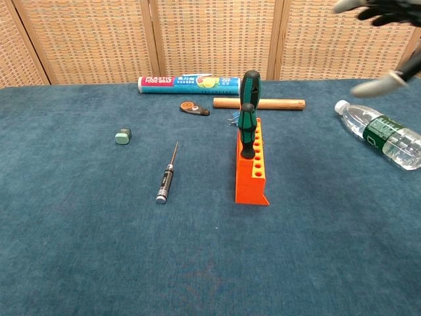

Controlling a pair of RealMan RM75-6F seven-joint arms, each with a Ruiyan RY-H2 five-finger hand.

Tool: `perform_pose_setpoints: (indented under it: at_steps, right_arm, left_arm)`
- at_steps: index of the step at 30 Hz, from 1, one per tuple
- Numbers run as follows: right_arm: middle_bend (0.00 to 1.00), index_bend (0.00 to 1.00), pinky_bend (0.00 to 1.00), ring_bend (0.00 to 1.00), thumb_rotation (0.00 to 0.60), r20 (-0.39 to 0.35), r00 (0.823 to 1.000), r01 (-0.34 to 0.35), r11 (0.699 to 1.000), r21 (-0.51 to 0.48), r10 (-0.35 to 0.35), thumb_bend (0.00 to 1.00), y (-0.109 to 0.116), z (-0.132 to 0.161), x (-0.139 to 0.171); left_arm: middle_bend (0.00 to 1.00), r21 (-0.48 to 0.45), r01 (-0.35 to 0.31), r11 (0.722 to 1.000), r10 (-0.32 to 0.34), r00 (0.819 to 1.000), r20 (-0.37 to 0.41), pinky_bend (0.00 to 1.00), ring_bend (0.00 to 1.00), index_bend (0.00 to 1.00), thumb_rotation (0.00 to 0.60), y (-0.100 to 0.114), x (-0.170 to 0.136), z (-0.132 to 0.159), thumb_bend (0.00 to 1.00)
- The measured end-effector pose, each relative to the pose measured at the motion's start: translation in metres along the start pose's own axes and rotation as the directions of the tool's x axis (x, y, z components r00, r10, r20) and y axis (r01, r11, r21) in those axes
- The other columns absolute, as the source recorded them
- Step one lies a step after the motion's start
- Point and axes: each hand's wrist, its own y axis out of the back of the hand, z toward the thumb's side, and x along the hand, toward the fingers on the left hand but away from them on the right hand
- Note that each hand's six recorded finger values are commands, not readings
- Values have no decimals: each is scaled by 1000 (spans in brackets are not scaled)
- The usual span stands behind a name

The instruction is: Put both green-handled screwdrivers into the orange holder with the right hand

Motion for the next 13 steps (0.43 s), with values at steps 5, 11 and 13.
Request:
perform_pose_setpoints:
  at_steps: [5,11,13]
  right_arm:
    - [0,25,0,0,600,-22,998,54,983,177,-50,0,10,-35,50]
    - [0,25,0,0,600,0,990,131,913,387,-142,0,19,-77,114]
    - [0,25,0,0,600,4,986,146,889,435,-164,0,18,-83,130]
  left_arm:
    - [0,17,-20,1000,19,999,27,0,0,0,600,-1,-8,6,0]
    - [0,32,-55,998,54,998,43,0,0,0,600,-3,-16,7,0]
    - [0,38,-69,997,67,996,52,0,0,0,600,-4,-19,6,0]
